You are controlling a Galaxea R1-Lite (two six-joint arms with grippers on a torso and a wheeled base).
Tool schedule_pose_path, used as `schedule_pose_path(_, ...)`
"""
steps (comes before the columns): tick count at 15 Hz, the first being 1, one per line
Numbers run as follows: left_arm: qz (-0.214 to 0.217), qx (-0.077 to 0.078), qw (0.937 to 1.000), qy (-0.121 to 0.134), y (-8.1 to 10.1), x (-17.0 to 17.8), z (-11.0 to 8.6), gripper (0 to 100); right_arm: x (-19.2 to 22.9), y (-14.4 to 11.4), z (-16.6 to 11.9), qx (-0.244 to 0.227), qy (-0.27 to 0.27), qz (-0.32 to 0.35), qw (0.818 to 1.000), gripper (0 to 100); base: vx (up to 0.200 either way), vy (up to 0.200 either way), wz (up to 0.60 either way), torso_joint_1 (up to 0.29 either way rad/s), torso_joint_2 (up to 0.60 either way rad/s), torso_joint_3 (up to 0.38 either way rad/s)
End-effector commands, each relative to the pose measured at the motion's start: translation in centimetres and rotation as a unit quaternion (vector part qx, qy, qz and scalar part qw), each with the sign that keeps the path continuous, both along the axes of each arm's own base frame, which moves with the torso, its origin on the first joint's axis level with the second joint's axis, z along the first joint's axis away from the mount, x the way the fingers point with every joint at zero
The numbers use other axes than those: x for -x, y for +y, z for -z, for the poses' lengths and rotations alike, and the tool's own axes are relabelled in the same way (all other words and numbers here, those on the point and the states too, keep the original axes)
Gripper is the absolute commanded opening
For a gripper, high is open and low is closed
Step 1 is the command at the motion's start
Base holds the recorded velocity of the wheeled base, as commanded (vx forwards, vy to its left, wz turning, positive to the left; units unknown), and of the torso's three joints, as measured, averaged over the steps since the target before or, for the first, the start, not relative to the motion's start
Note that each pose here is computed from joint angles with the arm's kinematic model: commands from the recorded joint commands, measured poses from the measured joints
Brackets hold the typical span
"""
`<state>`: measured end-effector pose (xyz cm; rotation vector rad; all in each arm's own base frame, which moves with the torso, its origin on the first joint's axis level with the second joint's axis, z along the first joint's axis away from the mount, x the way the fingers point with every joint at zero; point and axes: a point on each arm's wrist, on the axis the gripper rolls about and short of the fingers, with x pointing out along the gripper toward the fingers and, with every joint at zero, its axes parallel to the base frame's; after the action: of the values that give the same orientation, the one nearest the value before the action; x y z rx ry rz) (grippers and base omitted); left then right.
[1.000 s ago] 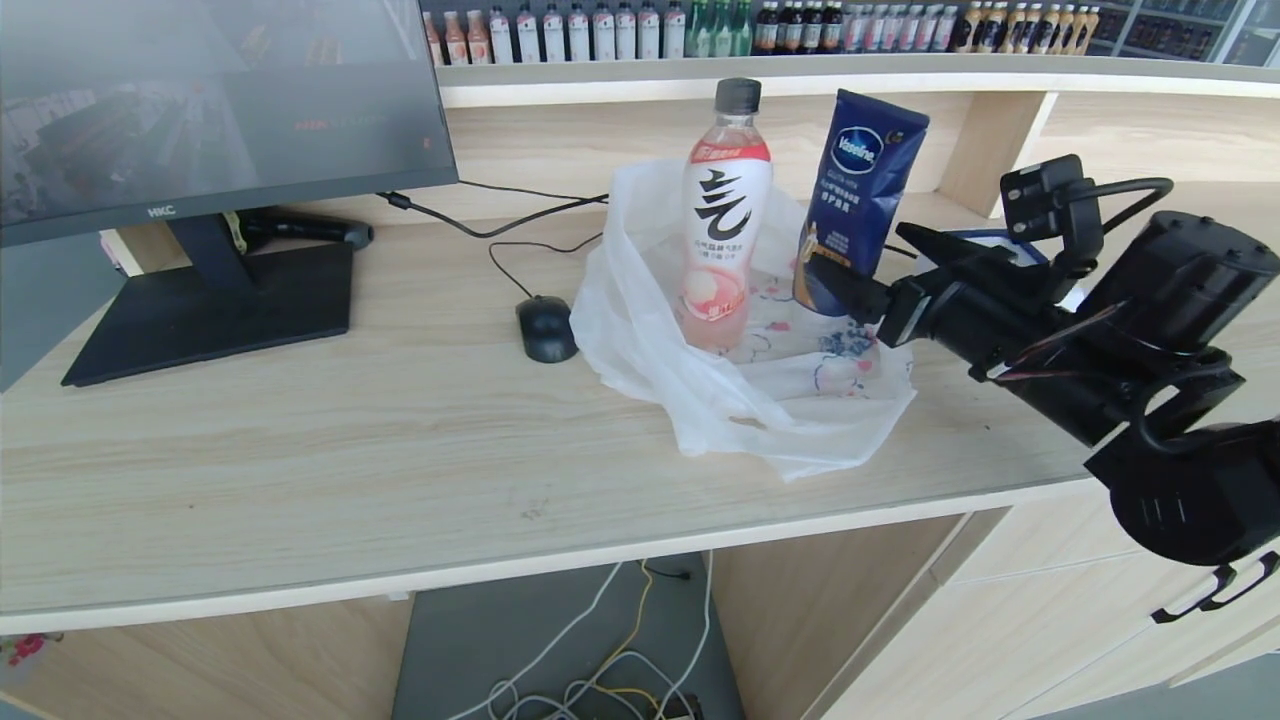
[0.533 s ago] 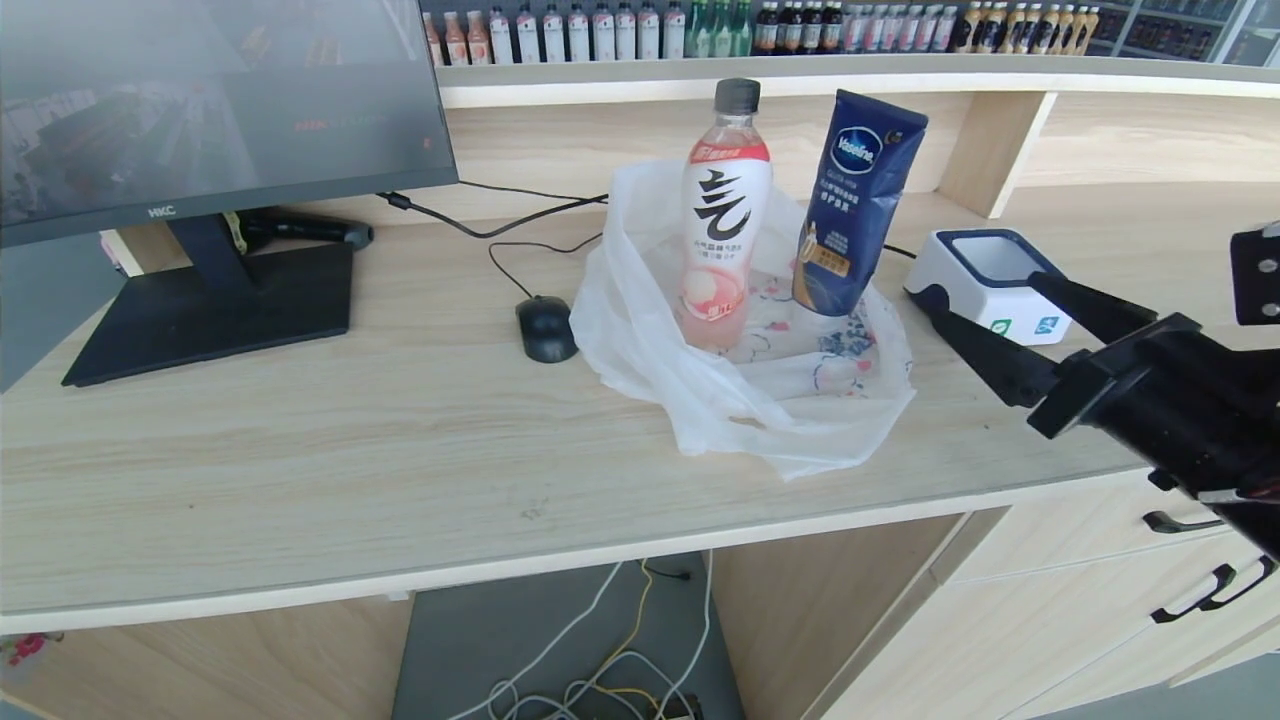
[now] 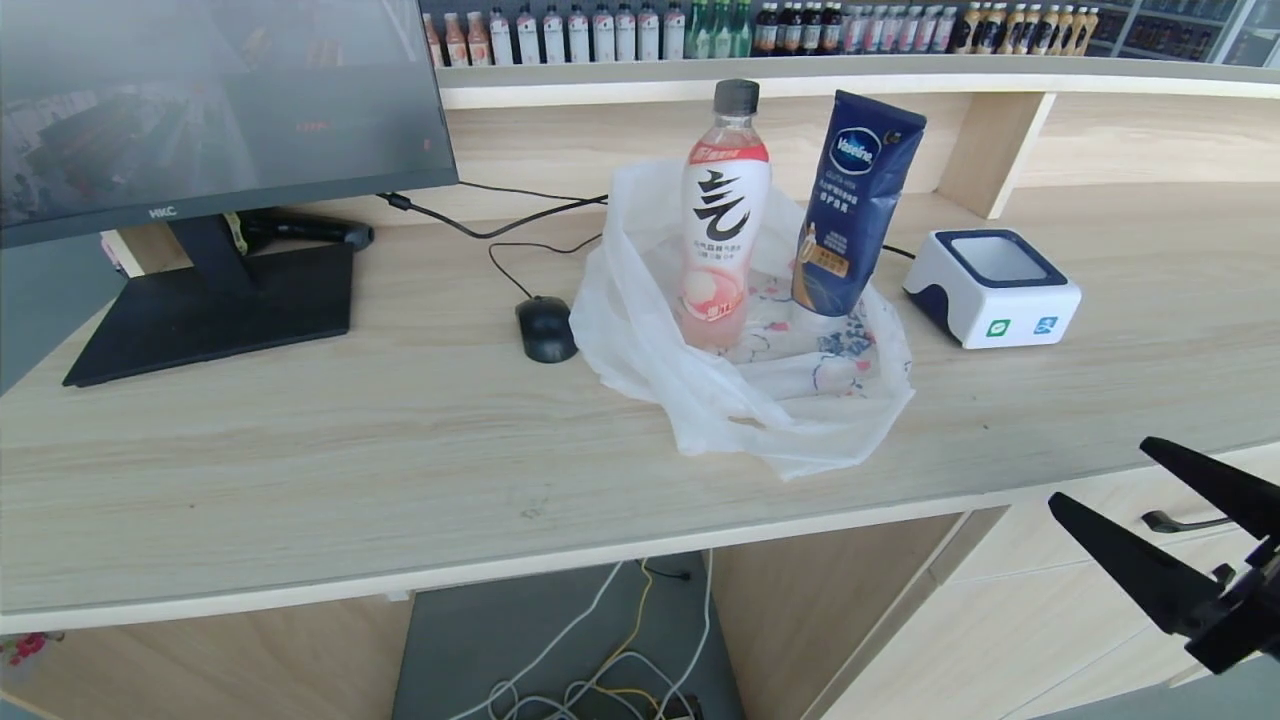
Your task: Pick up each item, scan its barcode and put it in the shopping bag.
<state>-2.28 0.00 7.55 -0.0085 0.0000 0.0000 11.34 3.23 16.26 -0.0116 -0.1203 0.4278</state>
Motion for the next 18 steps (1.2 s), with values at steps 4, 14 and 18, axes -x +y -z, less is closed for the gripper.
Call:
schedule_pose_path(4,0.0,0.0,1.0,0.0,0.0,0.0,0.0,100,7.9,-1.9,3.4,0.011,0.07,-0.001,0.997,100,0.0,0.0,0.0,0.0,0.0,0.0)
schedule_pose_path(14,0.0,0.0,1.0,0.0,0.0,0.0,0.0,100,12.8,-3.6,8.2,0.028,0.087,0.127,0.988,100,0.0,0.0,0.0,0.0,0.0,0.0)
schedule_pose_path(18,-0.001,0.0,1.0,0.0,0.0,0.0,0.0,100,12.9,-3.5,8.5,0.021,0.104,0.204,0.973,100,0.0,0.0,0.0,0.0,0.0,0.0)
